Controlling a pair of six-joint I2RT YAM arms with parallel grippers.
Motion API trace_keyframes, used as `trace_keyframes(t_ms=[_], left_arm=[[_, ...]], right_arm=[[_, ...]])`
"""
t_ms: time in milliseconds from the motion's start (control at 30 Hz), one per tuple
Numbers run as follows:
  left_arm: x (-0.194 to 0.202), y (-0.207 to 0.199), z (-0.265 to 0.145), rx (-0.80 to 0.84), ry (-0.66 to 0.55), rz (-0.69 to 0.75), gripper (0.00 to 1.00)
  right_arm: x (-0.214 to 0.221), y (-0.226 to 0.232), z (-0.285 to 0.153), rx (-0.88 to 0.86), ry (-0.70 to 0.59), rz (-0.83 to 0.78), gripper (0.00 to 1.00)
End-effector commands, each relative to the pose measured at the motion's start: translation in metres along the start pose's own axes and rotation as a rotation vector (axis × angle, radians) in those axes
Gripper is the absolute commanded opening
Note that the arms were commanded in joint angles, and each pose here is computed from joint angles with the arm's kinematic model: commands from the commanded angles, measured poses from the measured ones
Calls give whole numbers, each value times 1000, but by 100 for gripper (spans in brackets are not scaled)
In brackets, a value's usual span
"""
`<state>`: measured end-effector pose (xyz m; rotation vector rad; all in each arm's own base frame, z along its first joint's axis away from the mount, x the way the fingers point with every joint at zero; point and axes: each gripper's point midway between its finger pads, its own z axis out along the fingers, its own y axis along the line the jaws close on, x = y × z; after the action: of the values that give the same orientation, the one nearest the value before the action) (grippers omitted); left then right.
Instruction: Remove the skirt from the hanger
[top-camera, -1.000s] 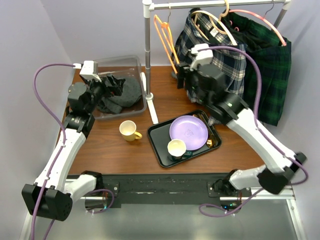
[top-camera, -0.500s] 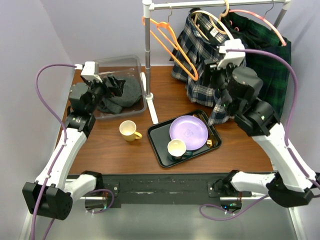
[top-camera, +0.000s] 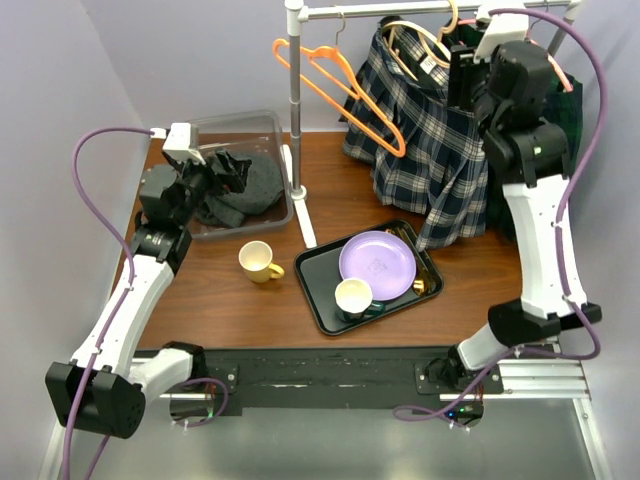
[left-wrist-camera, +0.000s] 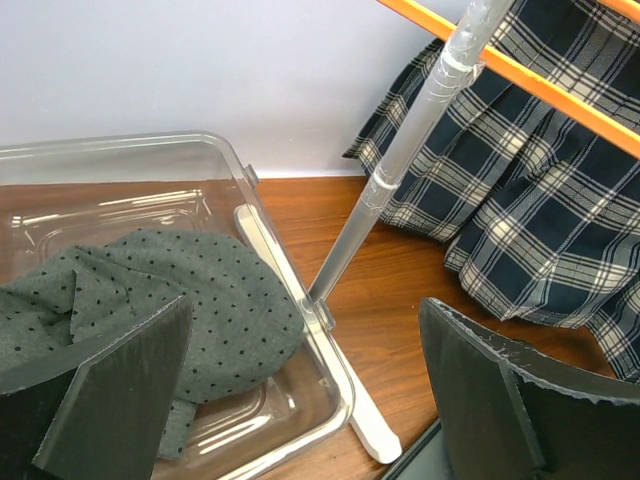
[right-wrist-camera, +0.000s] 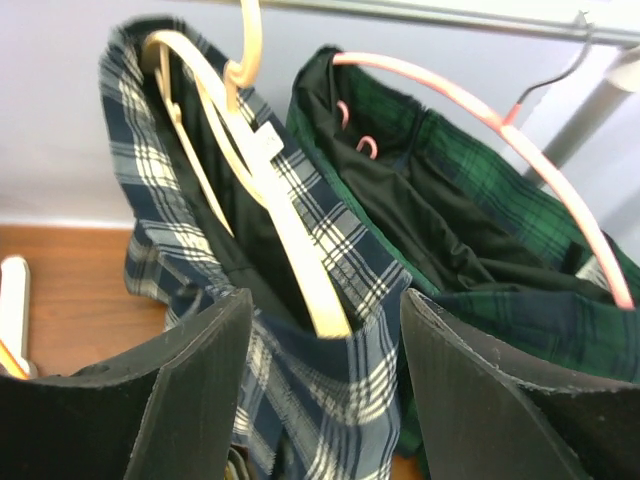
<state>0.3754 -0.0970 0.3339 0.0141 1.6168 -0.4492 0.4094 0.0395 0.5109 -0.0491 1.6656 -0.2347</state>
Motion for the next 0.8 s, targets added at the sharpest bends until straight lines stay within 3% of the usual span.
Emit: trace_keyframes(t_ms=[0, 167, 433, 767], left_arm=[[-12, -6, 0, 25, -47, 1, 100], [-11, -7, 1, 32, -43, 3, 100], [-10, -5, 2, 25, -39, 8, 100], [-10, -3, 3, 17, -40, 14, 100]], right_arm=[[8, 11, 11, -160, 39, -50, 65], [6, 0, 31, -183, 36, -8, 68], [28, 22, 57, -310, 82, 22, 67], [27, 31, 68, -336, 56, 51, 53]])
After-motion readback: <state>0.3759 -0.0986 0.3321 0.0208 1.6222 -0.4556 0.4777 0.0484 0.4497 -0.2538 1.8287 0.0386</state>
